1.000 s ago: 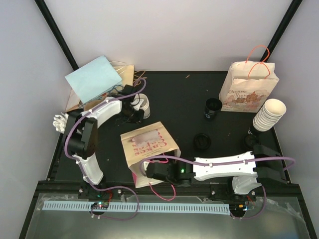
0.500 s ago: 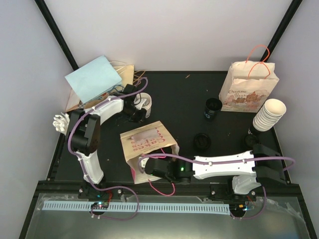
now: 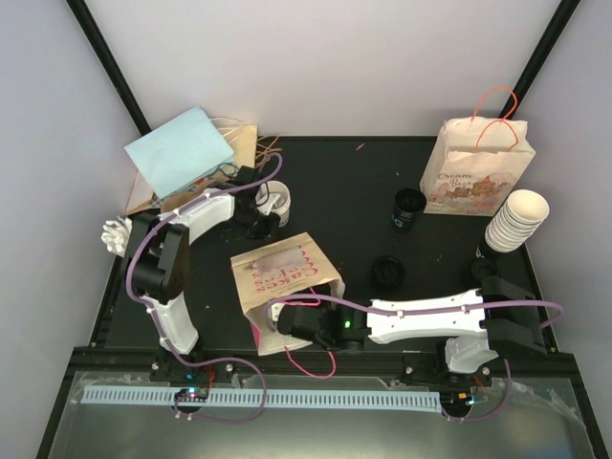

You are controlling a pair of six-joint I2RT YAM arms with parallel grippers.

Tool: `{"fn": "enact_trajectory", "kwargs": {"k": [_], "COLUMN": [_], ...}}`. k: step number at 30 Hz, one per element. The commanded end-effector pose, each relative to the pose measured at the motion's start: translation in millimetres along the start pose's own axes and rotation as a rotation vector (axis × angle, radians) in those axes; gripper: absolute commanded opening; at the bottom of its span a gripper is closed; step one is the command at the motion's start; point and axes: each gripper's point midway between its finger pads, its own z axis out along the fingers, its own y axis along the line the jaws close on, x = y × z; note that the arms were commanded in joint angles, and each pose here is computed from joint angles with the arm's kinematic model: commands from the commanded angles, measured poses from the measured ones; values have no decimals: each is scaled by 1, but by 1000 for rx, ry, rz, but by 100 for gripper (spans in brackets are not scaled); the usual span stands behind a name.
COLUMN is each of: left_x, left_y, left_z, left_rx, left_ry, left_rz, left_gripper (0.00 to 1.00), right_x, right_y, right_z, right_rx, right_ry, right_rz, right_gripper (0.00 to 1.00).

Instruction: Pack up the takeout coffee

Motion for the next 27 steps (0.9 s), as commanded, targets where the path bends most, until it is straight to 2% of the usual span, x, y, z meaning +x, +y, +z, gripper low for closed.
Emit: {"fn": "enact_trajectory", "kwargs": {"k": [1,17,27], "left_x": [6,33,38], "left_y": [-11,-35,-55], "left_z": [-11,-8,-8], "left_rx": [38,89,124], "left_ry": [-23,12,14], "left_rz": [7,38,71], "left_gripper": [2,2,2], "right_x": [5,-15,-2], "right_y": [3,27,30], "right_z": [0,-30,-34], "right_rx": [-24,-64,-59], "right_ry": [33,-4,34], "right_rz": [21,20,6], "right_gripper": [56,55,55]}}
